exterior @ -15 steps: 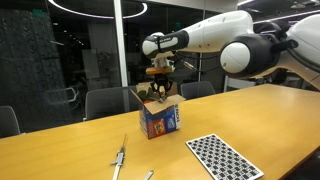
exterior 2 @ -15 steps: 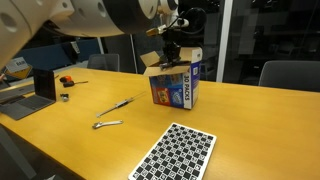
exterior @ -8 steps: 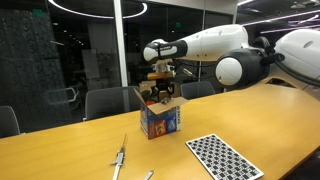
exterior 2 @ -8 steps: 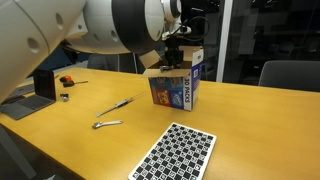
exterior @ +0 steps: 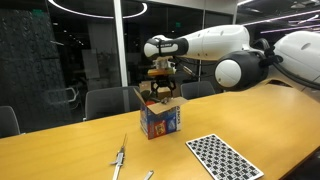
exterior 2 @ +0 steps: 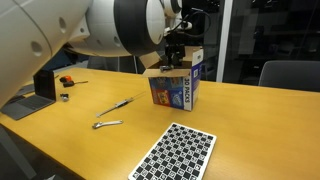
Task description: Put the tool inside the box.
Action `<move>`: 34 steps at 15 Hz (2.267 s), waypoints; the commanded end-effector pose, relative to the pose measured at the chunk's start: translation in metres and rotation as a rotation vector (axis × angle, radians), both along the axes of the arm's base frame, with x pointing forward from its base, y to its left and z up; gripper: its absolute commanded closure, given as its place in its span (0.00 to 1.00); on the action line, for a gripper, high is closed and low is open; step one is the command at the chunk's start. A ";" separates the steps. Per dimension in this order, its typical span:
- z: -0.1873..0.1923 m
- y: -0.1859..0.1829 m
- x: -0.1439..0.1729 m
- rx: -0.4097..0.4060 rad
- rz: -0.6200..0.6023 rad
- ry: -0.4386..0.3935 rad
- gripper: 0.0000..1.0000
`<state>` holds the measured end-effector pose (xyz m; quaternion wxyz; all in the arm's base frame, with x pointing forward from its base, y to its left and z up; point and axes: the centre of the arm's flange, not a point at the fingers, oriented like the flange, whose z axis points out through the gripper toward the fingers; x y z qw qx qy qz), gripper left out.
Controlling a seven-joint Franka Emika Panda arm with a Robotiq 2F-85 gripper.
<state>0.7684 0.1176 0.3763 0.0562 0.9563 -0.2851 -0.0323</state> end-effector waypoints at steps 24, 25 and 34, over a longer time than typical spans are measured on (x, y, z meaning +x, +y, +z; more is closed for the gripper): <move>0.238 0.002 -0.187 -0.060 0.452 -0.038 0.00; 0.234 0.000 -0.183 -0.071 0.448 -0.024 0.00; 0.232 0.005 -0.111 -0.068 0.404 0.112 0.00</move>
